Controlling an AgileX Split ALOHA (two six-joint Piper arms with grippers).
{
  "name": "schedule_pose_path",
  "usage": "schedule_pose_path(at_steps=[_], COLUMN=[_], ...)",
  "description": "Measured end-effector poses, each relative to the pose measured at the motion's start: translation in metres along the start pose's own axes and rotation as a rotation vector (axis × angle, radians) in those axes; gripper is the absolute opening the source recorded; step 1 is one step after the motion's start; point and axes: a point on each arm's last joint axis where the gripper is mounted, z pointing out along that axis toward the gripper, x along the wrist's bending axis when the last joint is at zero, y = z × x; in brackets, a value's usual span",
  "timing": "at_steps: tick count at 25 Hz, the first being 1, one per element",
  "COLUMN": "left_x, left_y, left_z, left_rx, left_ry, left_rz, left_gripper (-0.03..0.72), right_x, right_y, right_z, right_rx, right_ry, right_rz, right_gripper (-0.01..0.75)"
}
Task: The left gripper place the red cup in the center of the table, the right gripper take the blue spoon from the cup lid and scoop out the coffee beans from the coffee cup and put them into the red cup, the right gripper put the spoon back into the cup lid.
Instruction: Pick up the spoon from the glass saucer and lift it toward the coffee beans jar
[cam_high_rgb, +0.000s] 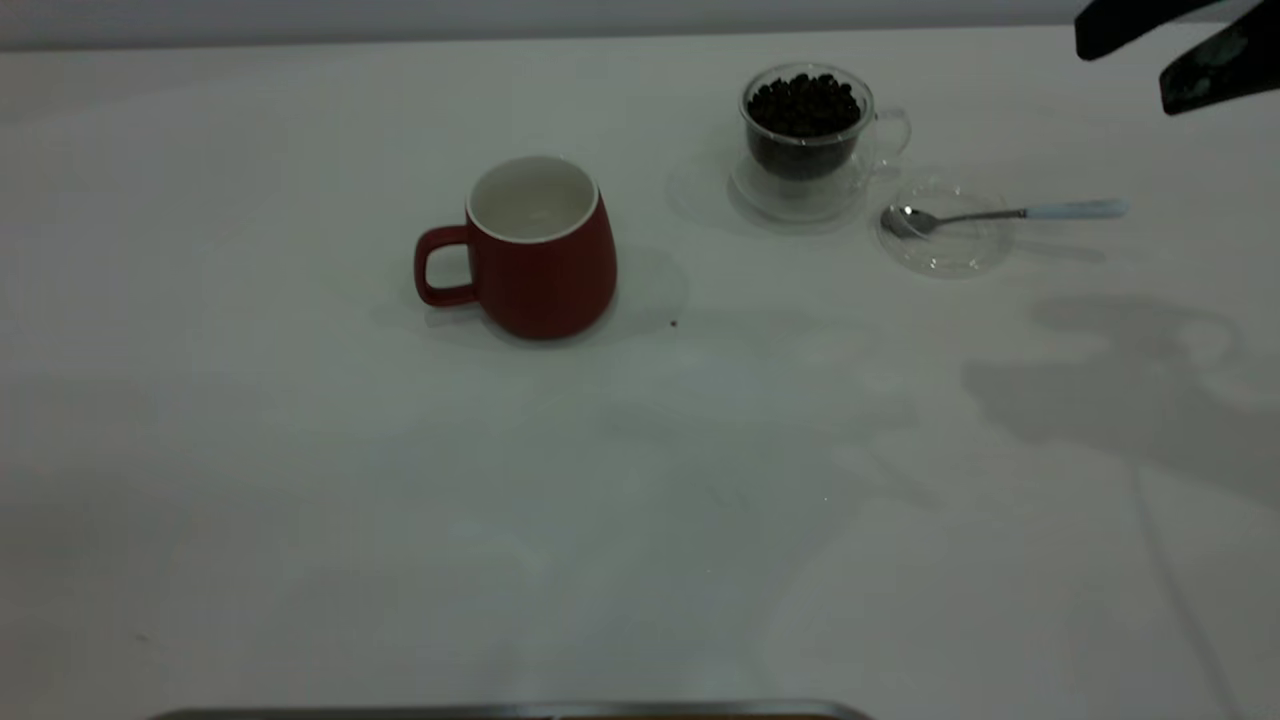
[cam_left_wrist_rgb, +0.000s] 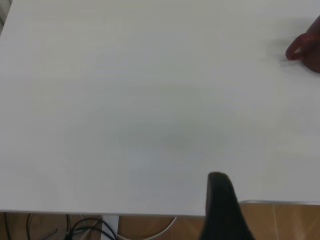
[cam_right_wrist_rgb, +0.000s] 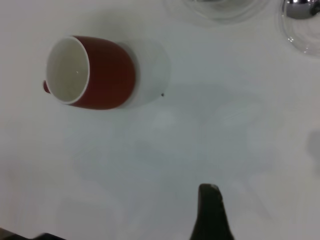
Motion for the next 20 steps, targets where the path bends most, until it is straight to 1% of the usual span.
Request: schedule_pose_path(at_steps=[5,11,16,20], left_x=[0.0,0.0,0.0,0.0], left_y=[0.0,0.0,0.0,0.0], left_z=[0.0,0.0,0.0,0.0], left_rx=[0.0,0.0,0.0,0.0], left_ry=[0.0,0.0,0.0,0.0], left_rz=[0.0,0.0,0.0,0.0], left_gripper=[0.537,0.537,0.537,0.537], right_x=[-0.028,-0.054,-0.071,-0.083], right_y=[0.002,-0.004,-0.011,-0.008], right_z=[0.021,0.05,0.069,0.071], right_rx=[0.029,0.036,0.048,0.024], right_ry=[0.065,0.156,0.17,0.18], right_rz=[0.086,0.167,0.214,0.22], right_gripper=[0.59,0.59,0.59,0.59])
